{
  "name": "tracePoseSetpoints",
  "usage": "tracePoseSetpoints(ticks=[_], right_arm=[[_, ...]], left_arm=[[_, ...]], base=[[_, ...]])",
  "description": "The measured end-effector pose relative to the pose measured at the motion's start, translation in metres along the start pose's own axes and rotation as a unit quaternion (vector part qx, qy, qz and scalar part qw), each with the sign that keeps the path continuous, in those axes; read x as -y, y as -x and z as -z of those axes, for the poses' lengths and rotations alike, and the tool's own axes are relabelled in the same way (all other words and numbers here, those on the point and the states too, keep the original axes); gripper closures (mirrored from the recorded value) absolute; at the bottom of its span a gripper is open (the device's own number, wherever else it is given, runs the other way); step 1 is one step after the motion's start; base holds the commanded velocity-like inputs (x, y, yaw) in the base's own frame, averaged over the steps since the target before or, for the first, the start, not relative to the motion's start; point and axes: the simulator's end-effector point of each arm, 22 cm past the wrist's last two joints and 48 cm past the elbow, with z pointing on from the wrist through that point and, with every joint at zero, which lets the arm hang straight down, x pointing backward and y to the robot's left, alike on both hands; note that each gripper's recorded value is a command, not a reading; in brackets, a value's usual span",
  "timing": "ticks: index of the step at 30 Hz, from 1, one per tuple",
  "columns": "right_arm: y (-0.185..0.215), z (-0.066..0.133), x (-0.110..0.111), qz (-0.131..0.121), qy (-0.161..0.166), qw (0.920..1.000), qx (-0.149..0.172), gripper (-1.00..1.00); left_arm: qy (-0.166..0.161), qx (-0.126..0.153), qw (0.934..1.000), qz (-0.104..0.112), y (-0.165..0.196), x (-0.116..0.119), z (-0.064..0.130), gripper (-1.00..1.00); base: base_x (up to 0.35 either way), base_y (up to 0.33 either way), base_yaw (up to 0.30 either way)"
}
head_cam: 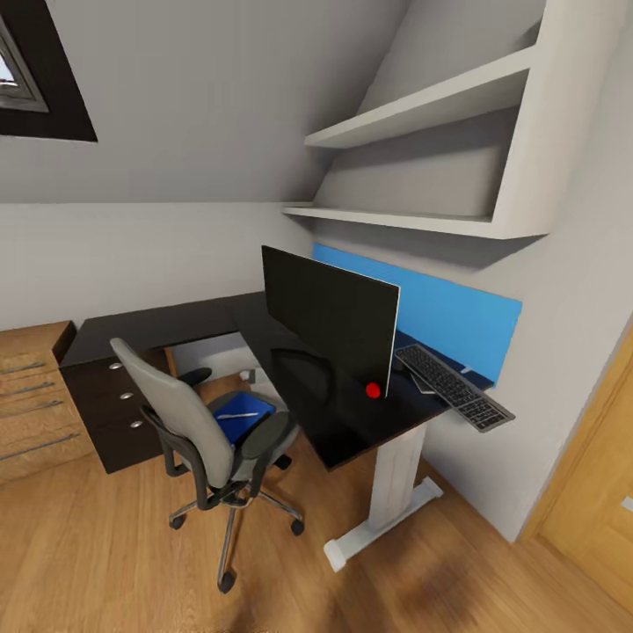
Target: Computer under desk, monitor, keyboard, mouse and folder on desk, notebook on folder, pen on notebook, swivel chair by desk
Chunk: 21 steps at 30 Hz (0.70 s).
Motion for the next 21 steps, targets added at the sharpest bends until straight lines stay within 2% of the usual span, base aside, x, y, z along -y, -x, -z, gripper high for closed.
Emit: tracePoseSetpoints(ticks=[9, 21], right_arm=[[-0.0004, 0.0001, -0.0006, 0.001, 0.001, 1.0000, 0.000, -1.00], [-0.0007, 0.0002, -0.0009, 0.002, 0.002, 1.0000, -0.001, -1.00]], left_arm=[[0.001, 0.000, 1.0000, 0.000, 0.0003, -0.0011, -0.0001, -1.00], [0.001, 0.001, 1.0000, 0.000, 0.0009, -0.0013, -0.0002, -1.00]], base=[[-0.027, -0.208, 0.252], [-0.003, -0.017, 0.257]])
